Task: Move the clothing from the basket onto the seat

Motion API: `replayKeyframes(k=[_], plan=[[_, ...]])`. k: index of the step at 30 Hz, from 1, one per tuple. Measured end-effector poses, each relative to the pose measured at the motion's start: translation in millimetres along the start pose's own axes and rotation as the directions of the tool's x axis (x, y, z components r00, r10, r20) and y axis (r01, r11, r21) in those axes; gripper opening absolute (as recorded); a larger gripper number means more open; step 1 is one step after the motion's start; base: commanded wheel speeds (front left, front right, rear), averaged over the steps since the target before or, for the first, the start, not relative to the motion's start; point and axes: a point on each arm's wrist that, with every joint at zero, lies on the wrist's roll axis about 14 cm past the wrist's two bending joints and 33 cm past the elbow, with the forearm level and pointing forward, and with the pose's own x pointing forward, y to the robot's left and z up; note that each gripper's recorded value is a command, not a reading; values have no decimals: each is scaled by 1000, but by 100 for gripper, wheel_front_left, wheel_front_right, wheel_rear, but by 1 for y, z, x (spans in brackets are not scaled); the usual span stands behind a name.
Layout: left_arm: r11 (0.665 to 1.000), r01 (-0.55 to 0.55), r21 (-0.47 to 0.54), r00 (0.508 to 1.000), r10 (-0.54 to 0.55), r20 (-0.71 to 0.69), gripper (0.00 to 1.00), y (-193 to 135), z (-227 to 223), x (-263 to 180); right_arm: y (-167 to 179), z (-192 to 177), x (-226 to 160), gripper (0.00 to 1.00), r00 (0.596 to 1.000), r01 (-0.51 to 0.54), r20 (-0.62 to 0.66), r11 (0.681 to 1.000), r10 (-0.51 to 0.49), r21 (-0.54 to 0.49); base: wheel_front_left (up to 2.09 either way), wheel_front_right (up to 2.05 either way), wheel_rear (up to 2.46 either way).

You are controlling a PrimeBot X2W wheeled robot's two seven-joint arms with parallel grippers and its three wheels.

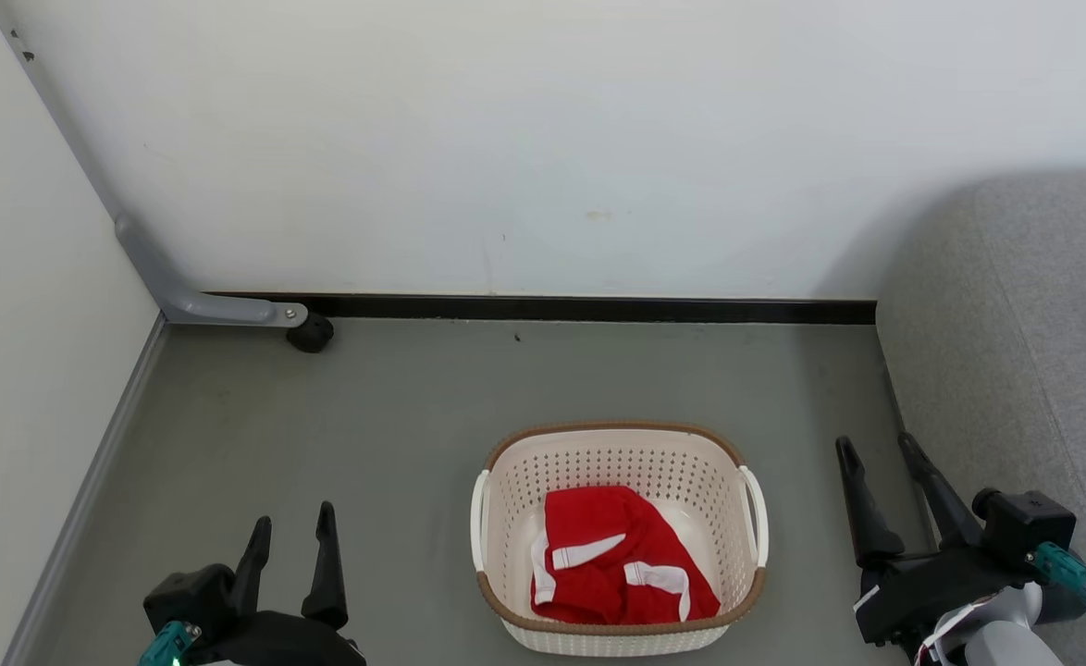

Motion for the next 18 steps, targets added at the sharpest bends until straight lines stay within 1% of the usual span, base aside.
replayKeyframes(k=[13, 18], plan=[[1000, 2, 11, 1000, -2, 21, 100, 0, 6, 2, -2, 1, -5, 100, 1000, 9, 6, 1000, -9, 1, 0, 0, 0], [1000, 5, 16, 1000, -5, 3, 100, 0, -1, 1, -4, -1, -5, 100, 1000, 17, 4, 1000, -17, 6, 0, 0, 0]])
